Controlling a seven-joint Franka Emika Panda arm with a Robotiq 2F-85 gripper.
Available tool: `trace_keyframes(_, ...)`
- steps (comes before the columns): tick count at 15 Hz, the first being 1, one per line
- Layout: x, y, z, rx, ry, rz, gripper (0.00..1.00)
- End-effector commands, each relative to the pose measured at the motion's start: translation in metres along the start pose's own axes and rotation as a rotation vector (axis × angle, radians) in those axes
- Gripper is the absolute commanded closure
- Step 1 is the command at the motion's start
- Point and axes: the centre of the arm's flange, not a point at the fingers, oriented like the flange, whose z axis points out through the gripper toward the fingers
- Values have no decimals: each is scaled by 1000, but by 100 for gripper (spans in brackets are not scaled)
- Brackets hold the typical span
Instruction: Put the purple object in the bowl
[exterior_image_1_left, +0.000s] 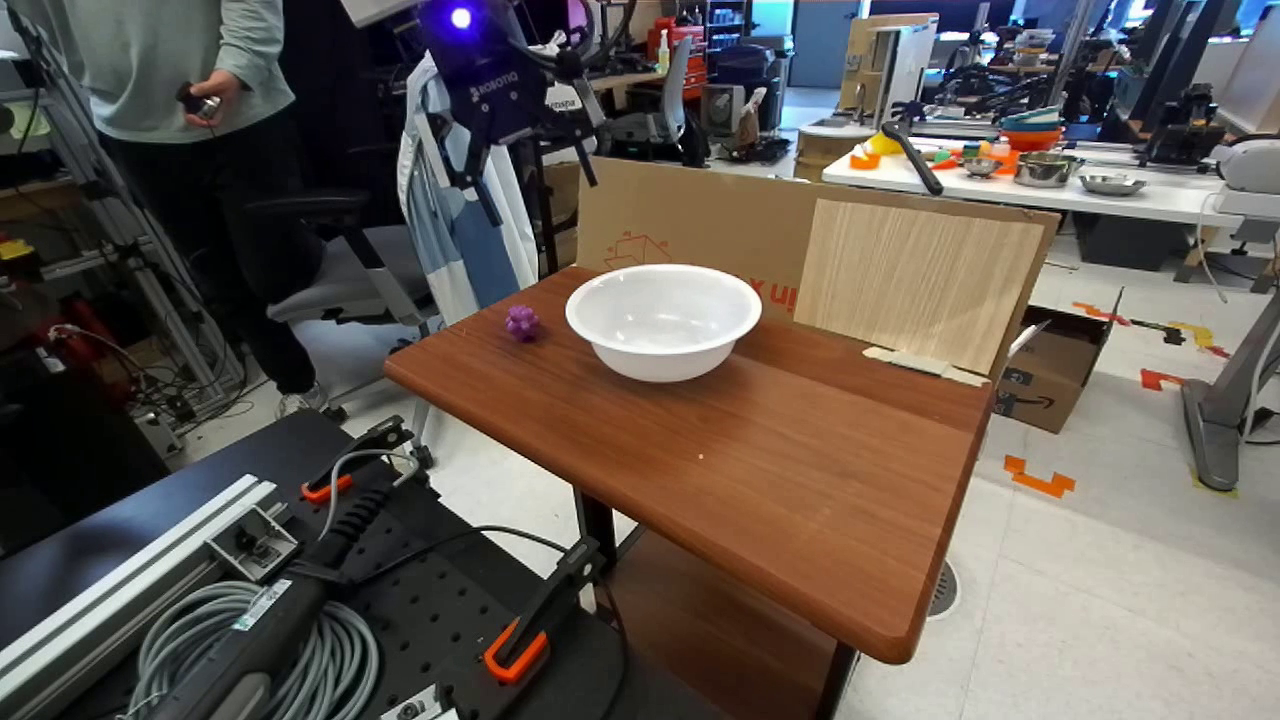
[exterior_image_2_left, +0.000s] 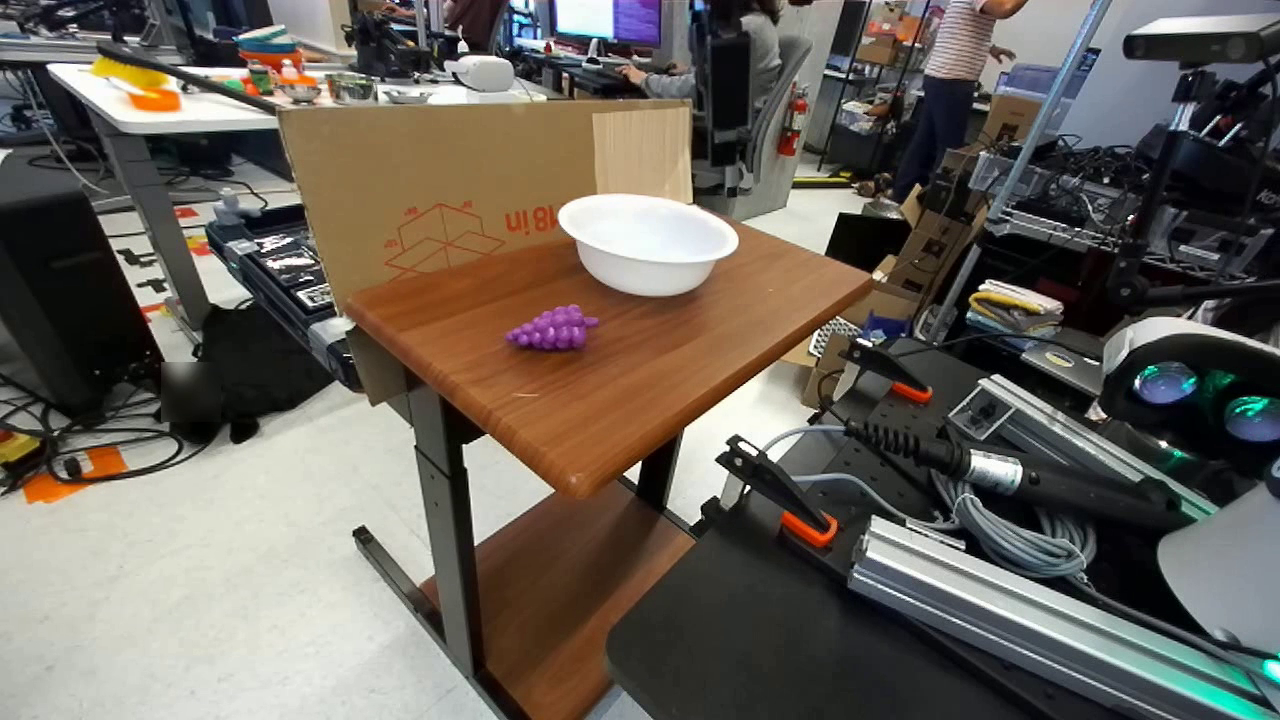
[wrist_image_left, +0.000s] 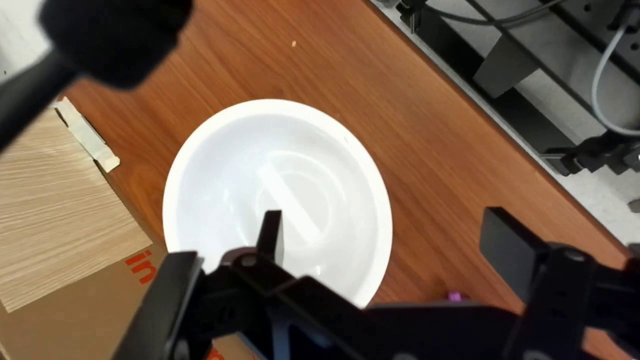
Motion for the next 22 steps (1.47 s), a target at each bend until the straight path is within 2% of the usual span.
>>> trace_keyframes(1, 48, 1, 15, -16, -14, 53, 0)
trace_keyframes(4, 62, -12, 23, -1, -23, 37, 0)
trace_keyframes(7, 68, -32, 24, 9, -23, -32, 0)
trace_keyframes(12, 61, -58, 22, -31, 35, -166, 0)
trace_keyframes(14, 66, -58, 22, -57, 81, -150, 0)
trace_keyframes(15, 72, -56, 25, -17, 38, -139, 0)
trace_keyframes(18, 72, -57, 26, -17, 40, -141, 0)
trace_keyframes(20, 67, -41, 25, 14, 99, -78, 0)
trace_keyframes(22, 74, -31, 32, 62, 100, -42, 0)
